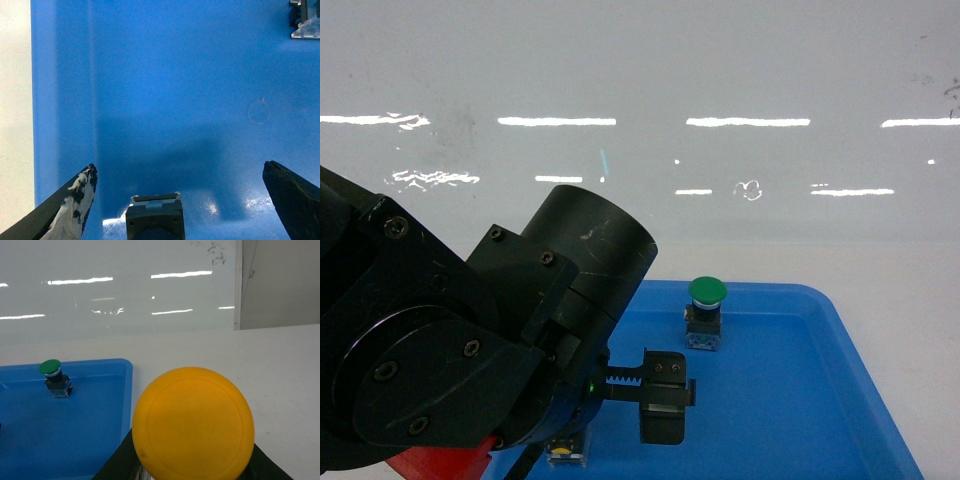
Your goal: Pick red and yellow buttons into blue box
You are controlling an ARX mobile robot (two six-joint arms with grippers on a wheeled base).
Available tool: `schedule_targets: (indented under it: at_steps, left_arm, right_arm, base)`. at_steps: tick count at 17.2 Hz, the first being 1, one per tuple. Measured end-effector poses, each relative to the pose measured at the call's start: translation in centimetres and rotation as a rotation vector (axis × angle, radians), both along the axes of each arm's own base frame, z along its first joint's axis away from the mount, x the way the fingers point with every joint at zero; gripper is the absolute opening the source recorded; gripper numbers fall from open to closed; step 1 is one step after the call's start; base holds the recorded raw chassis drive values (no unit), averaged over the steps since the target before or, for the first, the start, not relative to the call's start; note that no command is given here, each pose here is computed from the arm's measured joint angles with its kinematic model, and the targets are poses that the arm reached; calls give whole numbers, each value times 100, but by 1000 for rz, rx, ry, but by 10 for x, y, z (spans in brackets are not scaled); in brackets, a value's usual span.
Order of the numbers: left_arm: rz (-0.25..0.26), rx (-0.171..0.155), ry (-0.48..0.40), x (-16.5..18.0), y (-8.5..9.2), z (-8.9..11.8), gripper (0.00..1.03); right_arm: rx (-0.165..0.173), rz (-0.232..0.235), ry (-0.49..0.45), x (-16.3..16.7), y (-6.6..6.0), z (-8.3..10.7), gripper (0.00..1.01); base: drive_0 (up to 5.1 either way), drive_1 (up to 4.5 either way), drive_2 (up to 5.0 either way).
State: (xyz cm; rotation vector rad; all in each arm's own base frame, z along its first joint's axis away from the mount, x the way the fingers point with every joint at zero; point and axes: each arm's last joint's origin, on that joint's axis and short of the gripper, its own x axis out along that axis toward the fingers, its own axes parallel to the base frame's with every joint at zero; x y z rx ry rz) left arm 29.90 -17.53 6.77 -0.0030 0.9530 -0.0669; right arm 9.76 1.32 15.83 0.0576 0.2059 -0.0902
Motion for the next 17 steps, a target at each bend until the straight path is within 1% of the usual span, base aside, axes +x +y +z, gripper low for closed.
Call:
schedule_targets:
  at_steps: [3,4,5,6,7,8,10,12,13,17]
  left_arm:
    - [9,-9,-7,1,1,0,98]
    - [14,-2,-6,0,2,-1,98]
    - [18,7,15,-2,3,-4,98]
    - [17,5,18,-4,4,-6,98]
    - [26,9,33,-5,6,-9,76]
    - [32,4,41,-6,6,-12,63]
    - [33,5,48,-6,6,-13,43]
    - [35,2,46,-6,6,-13,29]
    - [37,1,43,-5,6,-13,28]
    - [40,-7,35,-7,8,-15,28]
  right_arm:
    - [0,0,0,0,0,0,25]
    - [0,0,0,0,0,0,25]
    - [0,0,0,0,0,0,25]
    - [0,0,0,0,0,0,25]
    - [0,0,0,0,0,0,25]
    - [0,0,0,0,0,0,25]
    - [0,0,0,0,0,0,25]
    - [0,0,0,0,0,0,25]
    - [0,0,0,0,0,0,25]
    - [0,0,0,0,0,0,25]
  base:
    - [0,0,0]
    - [0,0,0]
    - [0,0,0]
    - [0,0,0]
    - [0,0,0]
    - [0,0,0]
    - [0,0,0]
    - [0,0,0]
    - [0,0,0]
    - [0,0,0]
